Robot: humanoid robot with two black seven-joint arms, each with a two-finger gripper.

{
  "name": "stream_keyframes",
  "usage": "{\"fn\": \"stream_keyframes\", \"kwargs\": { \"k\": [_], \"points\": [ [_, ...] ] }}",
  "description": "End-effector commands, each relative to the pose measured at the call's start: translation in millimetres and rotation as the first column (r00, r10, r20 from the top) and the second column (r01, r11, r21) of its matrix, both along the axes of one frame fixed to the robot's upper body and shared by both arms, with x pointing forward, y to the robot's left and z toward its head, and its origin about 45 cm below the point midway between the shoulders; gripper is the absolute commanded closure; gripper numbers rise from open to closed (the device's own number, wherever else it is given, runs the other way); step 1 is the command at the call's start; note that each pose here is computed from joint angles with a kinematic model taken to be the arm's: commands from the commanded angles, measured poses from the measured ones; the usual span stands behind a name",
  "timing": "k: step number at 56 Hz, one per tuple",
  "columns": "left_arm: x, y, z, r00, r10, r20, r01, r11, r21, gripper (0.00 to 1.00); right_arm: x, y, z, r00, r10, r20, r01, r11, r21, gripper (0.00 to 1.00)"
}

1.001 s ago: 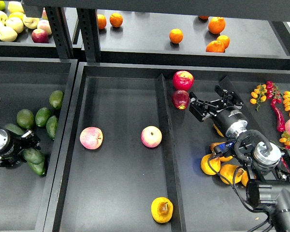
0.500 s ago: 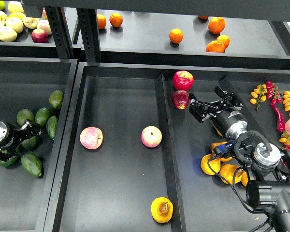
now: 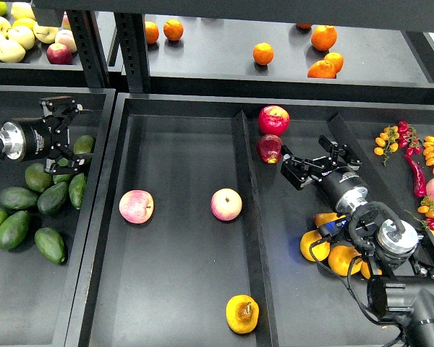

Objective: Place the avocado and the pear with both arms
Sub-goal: 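Move the left gripper back over the middle bin, then reach the right gripper down to the yellow pear nearest the robot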

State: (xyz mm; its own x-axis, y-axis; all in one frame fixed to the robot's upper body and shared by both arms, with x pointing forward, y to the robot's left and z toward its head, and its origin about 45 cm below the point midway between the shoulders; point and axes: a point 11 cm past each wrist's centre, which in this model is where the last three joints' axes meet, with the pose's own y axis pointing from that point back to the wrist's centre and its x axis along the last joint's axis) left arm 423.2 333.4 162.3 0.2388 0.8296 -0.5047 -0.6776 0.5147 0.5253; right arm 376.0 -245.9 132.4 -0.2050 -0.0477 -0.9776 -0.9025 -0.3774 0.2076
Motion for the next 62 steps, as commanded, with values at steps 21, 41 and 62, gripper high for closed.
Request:
{"fn": "stream_keyframes", "kwargs": {
  "k": [21, 41, 62],
  "points": [
    [-60.1, -52.3, -65.9, 0.926, 0.329, -0.187, -0.363, 0.633, -0.684, 0.01, -25.6, -7.2, -4.7, 0.981, -0.009, 0.193, 0.007, 1.0, 0.009, 0.0],
    [-142.5, -28.5, -114.5, 0.783, 0.468, -0.409, -0.571, 0.281, -0.772, 0.01, -57.3, -14.8, -29.5, 0.982, -0.024, 0.186, 0.024, 1.0, 0.004, 0.0],
    [-151.0, -46.9, -100.5, 0.83, 0.417, -0.37, -0.513, 0.313, -0.799, 0.01, -24.7, 25.3, 21.5, 0.838, 0.505, 0.205, -0.427, 0.842, -0.329, 0.0]
  ]
}}
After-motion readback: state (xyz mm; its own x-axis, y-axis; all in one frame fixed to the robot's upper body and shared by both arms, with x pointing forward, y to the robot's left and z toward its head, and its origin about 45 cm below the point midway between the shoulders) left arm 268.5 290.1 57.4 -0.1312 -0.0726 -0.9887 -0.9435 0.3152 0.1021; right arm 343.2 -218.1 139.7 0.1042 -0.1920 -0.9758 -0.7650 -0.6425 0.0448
